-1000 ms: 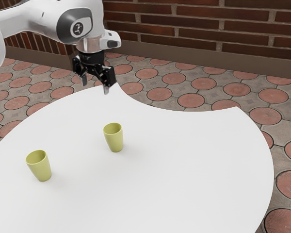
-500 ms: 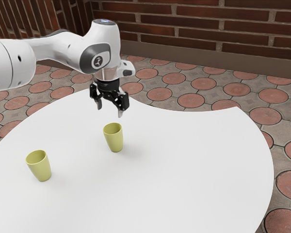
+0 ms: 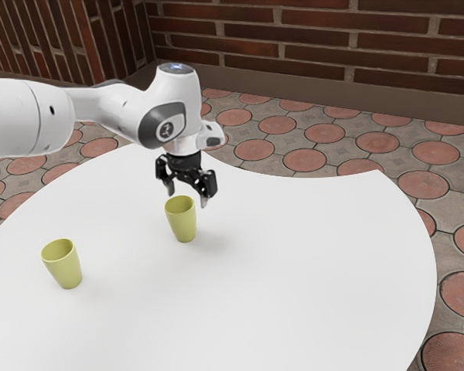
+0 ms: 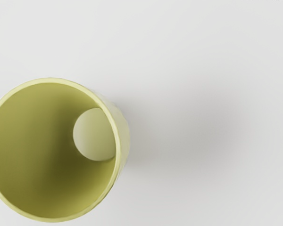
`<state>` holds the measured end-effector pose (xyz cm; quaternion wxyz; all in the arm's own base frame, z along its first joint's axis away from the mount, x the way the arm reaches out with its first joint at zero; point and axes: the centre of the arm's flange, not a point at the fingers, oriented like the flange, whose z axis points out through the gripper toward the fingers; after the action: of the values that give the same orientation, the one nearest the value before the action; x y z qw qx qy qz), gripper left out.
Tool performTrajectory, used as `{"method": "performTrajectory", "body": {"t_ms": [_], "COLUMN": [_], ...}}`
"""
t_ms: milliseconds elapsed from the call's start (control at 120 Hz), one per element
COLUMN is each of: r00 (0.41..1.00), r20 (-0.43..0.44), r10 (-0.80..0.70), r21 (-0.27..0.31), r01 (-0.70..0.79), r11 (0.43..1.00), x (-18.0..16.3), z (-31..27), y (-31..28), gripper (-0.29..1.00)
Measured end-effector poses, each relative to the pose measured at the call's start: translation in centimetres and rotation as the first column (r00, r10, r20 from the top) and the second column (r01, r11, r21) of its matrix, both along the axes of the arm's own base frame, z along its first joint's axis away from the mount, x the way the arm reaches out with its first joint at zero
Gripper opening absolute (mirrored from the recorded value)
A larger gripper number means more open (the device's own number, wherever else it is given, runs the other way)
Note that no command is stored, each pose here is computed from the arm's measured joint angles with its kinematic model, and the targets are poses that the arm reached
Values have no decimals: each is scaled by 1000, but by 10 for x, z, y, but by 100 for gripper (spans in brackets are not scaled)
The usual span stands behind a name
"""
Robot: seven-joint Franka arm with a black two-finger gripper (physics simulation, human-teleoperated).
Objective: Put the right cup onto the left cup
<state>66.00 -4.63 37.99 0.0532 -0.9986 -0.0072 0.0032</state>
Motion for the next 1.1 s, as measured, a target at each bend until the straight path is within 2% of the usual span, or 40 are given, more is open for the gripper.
{"method": "performTrajectory", "body": {"t_ms": [608, 1100], "r00": [999, 1000], "r20": [34, 28], "r10": [13, 9], "r21": [2, -6], "r01": [-13, -9], "r11": [1000, 1000], "x": [18, 24], "z": [-42, -73], "y": [15, 19], "gripper": [70, 70]}}
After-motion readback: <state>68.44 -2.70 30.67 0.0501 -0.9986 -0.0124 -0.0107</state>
